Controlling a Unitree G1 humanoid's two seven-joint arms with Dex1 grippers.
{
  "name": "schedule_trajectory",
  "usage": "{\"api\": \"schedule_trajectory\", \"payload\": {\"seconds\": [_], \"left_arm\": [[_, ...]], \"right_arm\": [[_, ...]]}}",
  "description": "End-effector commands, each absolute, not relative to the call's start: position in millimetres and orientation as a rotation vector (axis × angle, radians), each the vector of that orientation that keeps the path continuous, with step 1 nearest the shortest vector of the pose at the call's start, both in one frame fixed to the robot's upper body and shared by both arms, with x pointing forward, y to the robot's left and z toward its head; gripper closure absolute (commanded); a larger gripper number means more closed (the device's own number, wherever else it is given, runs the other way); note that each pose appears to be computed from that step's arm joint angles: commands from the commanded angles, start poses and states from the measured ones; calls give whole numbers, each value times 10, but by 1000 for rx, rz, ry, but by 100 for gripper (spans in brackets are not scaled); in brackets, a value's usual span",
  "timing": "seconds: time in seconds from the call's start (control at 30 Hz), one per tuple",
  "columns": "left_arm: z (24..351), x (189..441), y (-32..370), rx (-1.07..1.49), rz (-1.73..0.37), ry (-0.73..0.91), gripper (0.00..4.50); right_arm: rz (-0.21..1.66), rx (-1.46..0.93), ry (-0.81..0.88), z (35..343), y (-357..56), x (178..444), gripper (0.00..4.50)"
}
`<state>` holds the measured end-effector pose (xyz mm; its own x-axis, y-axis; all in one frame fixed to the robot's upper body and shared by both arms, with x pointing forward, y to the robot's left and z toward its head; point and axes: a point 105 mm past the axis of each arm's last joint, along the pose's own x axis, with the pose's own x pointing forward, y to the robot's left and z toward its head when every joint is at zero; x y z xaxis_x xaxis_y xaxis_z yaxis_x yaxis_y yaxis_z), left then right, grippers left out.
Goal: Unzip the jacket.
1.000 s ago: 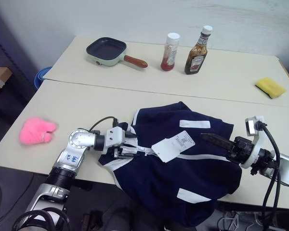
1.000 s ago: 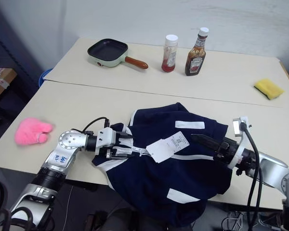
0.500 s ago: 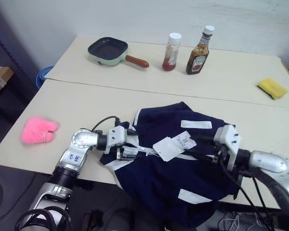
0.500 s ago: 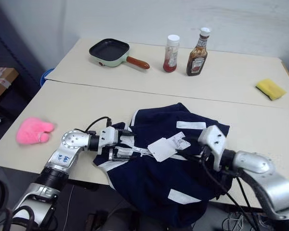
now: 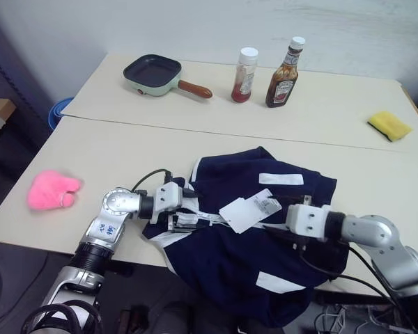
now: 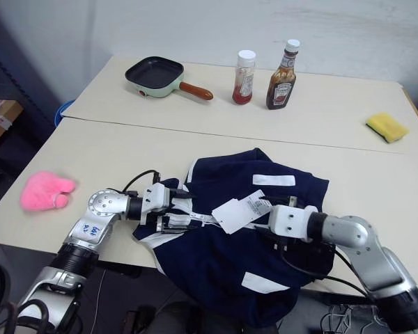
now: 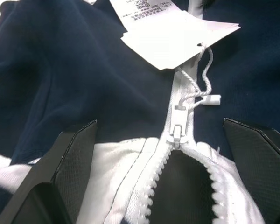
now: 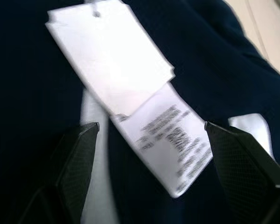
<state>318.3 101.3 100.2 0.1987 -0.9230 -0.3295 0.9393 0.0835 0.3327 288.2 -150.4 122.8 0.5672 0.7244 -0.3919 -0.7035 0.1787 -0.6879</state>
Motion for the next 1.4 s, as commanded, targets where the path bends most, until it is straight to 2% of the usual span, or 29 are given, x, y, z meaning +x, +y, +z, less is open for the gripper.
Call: {"api": "schedule_trajectory", "payload": {"seconds": [0.03, 0.2, 0.37, 0.47, 0.63, 0.73, 0.87, 1.03, 1.13, 1.4], "left_arm": [[924, 3149, 962, 543, -1420, 66, 0], [947, 3175, 927, 544, -1417, 56, 0], [937, 3188, 910, 541, -1411, 53, 0], [938, 3200, 901, 537, -1405, 50, 0], [943, 3212, 888, 530, -1398, 47, 0], [942, 3213, 886, 524, -1398, 49, 0], [926, 3218, 894, 518, -1390, 65, 0], [854, 3225, 888, 520, -1392, 118, 0], [775, 3248, 927, 544, -1377, 181, 0], [600, 3261, 1024, 594, -1352, 290, 0]], "right_arm": [[1036, -1015, -33, 1166, -1411, 2949, 72], [1030, -1033, -90, 1195, -1279, 3088, 72], [1036, -1026, -189, 1278, -1117, 3118, 72], [1053, -1045, -210, 1217, -1059, 3101, 72], [974, -1100, -267, 1155, -1050, 3205, 72], [1012, -1107, -252, 1028, -1000, 3175, 72], [1061, -1090, -295, 1036, -907, 3104, 156], [1058, -1087, -321, 1102, -914, 3077, 339], [985, -1088, -344, 1228, -1035, 3104, 447], [725, -1196, -293, 1509, -1651, 3142, 447]]}}
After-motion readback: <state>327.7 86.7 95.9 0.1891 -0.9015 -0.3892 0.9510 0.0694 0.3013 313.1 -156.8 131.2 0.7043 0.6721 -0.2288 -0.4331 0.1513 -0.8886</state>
